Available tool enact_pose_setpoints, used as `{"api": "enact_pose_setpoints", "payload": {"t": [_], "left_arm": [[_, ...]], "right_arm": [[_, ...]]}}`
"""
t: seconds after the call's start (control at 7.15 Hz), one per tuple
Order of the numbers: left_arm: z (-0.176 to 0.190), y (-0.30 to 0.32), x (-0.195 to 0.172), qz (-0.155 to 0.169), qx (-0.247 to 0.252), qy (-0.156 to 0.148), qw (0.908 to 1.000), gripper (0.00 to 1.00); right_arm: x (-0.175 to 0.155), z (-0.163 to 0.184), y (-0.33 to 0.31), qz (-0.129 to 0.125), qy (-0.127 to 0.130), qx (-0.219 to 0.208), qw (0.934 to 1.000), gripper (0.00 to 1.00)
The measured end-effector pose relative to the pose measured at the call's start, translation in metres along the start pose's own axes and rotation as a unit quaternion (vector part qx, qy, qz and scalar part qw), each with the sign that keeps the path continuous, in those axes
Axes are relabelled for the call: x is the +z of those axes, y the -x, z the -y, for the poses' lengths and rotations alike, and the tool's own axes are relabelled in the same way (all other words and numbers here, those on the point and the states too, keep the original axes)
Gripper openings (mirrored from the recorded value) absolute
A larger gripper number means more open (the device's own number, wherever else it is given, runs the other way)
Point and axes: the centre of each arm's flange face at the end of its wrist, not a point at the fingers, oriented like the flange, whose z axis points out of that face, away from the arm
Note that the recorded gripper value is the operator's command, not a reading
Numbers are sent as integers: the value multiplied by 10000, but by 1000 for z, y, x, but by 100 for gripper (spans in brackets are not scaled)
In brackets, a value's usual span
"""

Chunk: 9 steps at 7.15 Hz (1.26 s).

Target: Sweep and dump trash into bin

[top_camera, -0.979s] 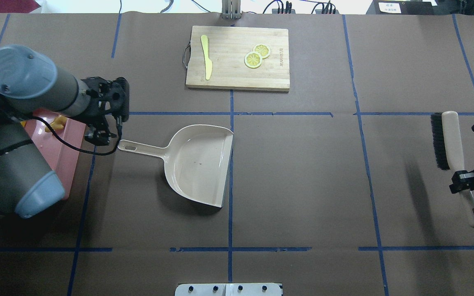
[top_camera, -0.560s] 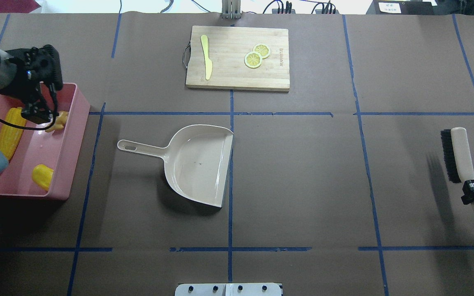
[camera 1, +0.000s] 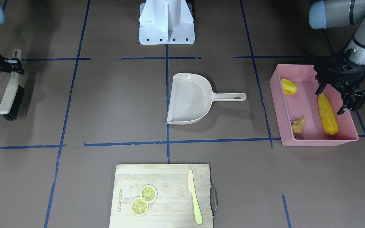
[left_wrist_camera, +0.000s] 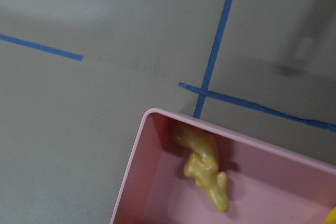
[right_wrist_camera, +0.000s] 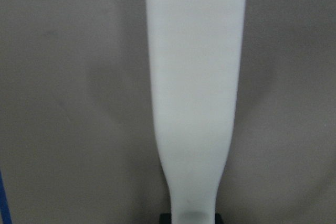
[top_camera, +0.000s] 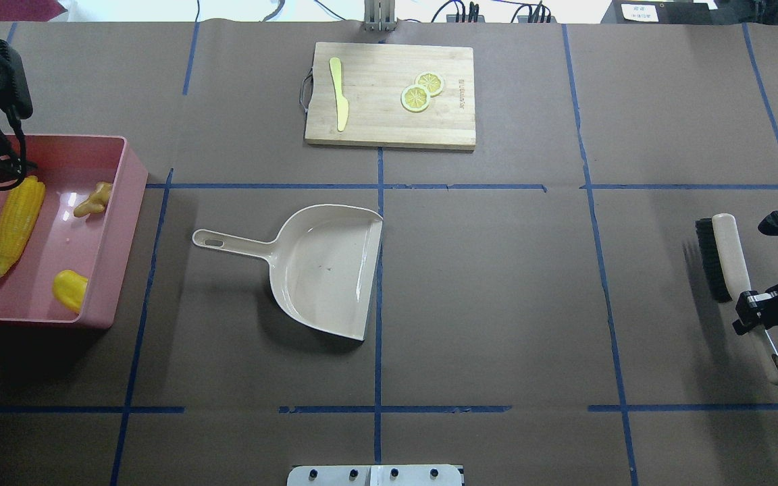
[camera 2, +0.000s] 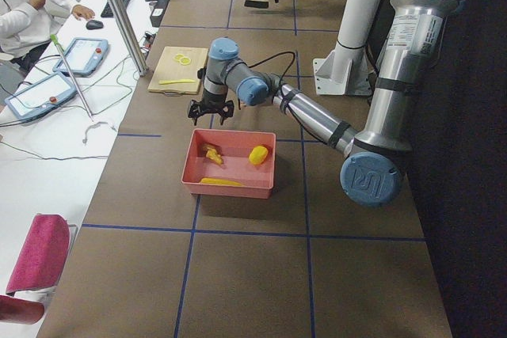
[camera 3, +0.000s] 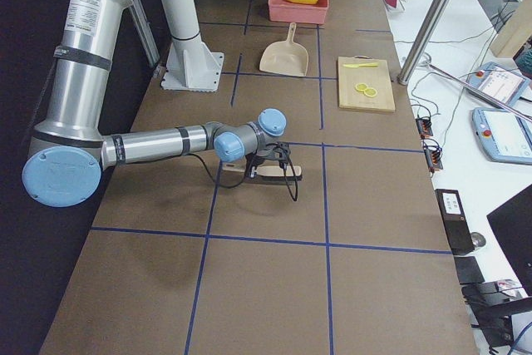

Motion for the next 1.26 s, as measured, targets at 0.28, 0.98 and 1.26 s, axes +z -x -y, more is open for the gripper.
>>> {"api": "enact_pose_setpoints", "payload": {"t": [0.28, 0.98, 1.26], "left_arm": [[-9, 2, -1, 19, -53, 32, 10000, 99], [-26, 17, -6, 120, -91, 90, 9998, 99], [-68, 32, -11, 69, -578, 180, 9981, 99]], "right_arm": [[2, 2, 0, -9, 4, 4, 10000, 39], [-42, -2, -6, 68, -482, 87, 9988, 100], [-106, -5, -47, 151, -1214, 274, 9921, 100]]}}
